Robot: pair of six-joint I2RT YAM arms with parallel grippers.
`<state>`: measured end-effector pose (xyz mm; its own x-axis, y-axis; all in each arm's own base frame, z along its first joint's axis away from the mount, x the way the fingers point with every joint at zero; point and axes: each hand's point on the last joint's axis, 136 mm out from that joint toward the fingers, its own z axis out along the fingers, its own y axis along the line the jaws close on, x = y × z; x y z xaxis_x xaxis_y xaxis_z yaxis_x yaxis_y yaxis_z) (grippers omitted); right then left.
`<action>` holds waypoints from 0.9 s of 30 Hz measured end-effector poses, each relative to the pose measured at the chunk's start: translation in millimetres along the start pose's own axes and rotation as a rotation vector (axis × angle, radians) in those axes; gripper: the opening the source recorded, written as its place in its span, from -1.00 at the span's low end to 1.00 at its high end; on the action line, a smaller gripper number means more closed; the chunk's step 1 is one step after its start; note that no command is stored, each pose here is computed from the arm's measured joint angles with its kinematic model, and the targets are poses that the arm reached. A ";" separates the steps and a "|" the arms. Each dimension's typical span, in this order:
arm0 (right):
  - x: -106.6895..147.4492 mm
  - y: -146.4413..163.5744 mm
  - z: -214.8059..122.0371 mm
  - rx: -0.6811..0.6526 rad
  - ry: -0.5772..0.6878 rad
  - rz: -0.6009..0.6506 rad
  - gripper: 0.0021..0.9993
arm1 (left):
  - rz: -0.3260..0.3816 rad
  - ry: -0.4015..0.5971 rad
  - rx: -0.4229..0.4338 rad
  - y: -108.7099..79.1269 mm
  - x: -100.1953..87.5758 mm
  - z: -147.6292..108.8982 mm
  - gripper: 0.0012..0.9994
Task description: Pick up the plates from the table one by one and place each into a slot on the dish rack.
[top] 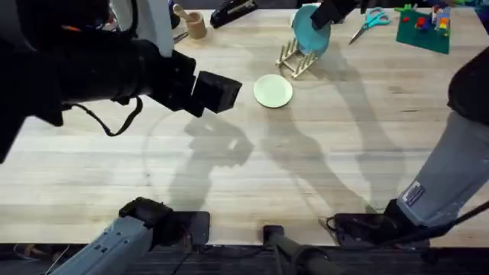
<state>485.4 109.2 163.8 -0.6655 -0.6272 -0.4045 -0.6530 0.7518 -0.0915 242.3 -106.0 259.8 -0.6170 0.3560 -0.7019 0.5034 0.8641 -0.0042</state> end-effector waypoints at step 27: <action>9.7 1.0 28.0 -0.030 0.052 0.008 -0.95 | 0.000 0.000 0.000 0.0 0.0 0.0 0.99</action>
<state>488.4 109.6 134.3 -0.6883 -0.6313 -0.3574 -0.6573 0.7512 -0.0611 242.3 -106.0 259.8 -0.6168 0.3563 -0.7019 0.5036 0.8639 -0.0040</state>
